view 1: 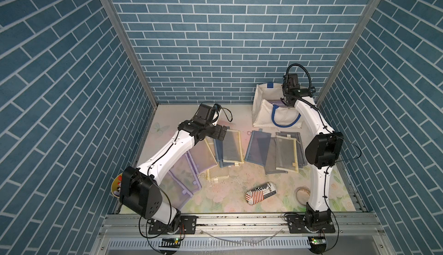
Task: Put the pencil pouch into the canvas bag
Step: Place the pencil pouch in the canvas bag, then pick up the pencil pouch.
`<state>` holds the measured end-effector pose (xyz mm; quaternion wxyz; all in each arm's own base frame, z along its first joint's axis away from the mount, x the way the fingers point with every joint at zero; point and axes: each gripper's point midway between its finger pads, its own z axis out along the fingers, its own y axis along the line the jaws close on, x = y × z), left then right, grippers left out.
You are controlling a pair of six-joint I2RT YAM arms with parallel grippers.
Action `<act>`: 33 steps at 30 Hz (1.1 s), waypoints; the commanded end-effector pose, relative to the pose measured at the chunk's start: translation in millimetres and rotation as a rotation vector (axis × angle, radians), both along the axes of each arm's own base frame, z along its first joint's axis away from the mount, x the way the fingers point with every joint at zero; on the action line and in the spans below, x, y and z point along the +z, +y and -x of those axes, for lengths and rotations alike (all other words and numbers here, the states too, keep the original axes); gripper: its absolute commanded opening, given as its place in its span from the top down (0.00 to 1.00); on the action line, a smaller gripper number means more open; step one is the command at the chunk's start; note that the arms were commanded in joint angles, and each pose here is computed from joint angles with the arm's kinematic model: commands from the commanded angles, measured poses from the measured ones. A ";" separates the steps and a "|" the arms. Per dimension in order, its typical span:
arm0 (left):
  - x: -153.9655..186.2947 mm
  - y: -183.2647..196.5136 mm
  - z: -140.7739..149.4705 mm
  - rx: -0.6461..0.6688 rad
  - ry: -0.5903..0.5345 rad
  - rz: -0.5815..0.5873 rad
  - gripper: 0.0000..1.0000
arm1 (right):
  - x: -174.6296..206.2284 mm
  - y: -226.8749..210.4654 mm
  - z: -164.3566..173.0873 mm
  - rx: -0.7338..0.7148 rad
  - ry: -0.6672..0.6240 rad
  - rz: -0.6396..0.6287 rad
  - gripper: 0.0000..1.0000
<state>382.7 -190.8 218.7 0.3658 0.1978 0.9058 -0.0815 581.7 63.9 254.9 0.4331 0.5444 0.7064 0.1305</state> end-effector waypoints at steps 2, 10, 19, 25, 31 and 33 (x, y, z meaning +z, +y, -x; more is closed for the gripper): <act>7.5 -13.3 -2.5 -0.047 -0.011 0.042 0.01 | 16.7 7.9 -4.8 0.084 -0.029 0.000 0.39; -17.5 -39.5 -2.6 -0.044 0.234 0.333 0.01 | 45.0 40.1 2.9 0.434 0.021 0.147 0.25; -79.8 -30.5 -10.9 0.094 0.459 0.475 0.03 | 72.5 128.8 69.9 0.947 0.083 0.499 0.19; -111.7 -14.0 -22.5 0.175 0.542 0.483 0.12 | 3.6 210.2 117.4 1.228 0.134 0.291 0.20; -128.1 -20.6 -27.3 0.178 0.587 0.500 0.28 | -71.5 261.3 138.1 1.352 0.168 -0.055 0.22; -134.3 -21.9 -27.8 0.184 0.599 0.507 0.31 | -90.8 269.3 142.7 1.390 0.211 -0.102 0.23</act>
